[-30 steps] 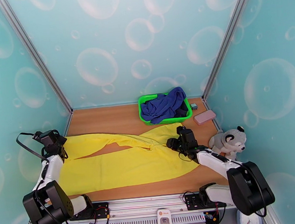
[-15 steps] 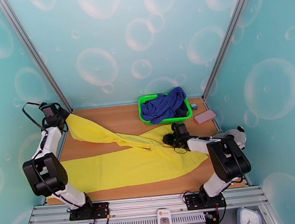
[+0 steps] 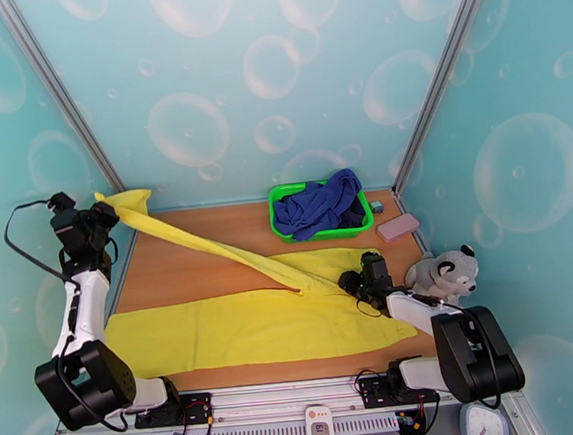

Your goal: Fold and stack the trousers

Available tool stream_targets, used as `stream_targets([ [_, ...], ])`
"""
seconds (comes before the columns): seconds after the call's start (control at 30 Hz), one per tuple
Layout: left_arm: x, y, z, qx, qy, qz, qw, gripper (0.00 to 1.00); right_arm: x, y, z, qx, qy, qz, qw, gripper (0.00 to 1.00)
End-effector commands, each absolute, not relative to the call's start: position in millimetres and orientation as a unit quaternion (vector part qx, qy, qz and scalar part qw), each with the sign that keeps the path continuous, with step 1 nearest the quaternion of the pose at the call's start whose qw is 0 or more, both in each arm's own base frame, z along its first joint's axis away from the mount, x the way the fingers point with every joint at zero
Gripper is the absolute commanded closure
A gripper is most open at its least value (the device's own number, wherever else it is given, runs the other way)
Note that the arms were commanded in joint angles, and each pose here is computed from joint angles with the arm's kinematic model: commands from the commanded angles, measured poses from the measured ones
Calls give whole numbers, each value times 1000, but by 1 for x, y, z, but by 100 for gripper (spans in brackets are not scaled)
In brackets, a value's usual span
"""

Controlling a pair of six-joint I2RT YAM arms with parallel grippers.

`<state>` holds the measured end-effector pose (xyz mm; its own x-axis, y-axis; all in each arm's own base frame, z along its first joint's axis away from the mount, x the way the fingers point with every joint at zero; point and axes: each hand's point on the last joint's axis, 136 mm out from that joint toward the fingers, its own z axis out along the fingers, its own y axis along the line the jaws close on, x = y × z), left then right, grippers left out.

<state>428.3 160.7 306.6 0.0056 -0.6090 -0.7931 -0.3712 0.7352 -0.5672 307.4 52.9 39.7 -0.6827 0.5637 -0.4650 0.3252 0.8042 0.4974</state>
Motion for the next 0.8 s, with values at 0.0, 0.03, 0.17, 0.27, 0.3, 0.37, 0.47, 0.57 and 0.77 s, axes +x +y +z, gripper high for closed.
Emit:
stream_targets([
  [0.0,398,187,200,-452,738,-3,502,86,294,48,38,276,893,171,312,60],
  [0.03,390,189,180,-466,748,11,473,84,293,50,40,272,893,171,314,60],
  [0.17,385,186,147,-478,773,10,418,52,300,54,62,255,886,181,342,60],
  [0.27,396,178,162,-455,780,-2,430,43,318,64,87,215,880,198,374,60],
  [0.3,399,175,170,-444,783,4,437,41,324,70,92,195,882,205,377,59],
  [0.37,406,164,185,-416,789,27,452,39,335,85,94,158,891,213,369,59],
  [0.47,424,128,197,-336,815,53,468,37,351,105,88,118,903,222,347,59],
  [0.57,444,81,172,-254,866,25,429,37,362,119,73,106,912,235,320,59],
  [0.77,449,-4,80,-133,950,-40,278,37,366,129,36,109,927,236,269,59],
])
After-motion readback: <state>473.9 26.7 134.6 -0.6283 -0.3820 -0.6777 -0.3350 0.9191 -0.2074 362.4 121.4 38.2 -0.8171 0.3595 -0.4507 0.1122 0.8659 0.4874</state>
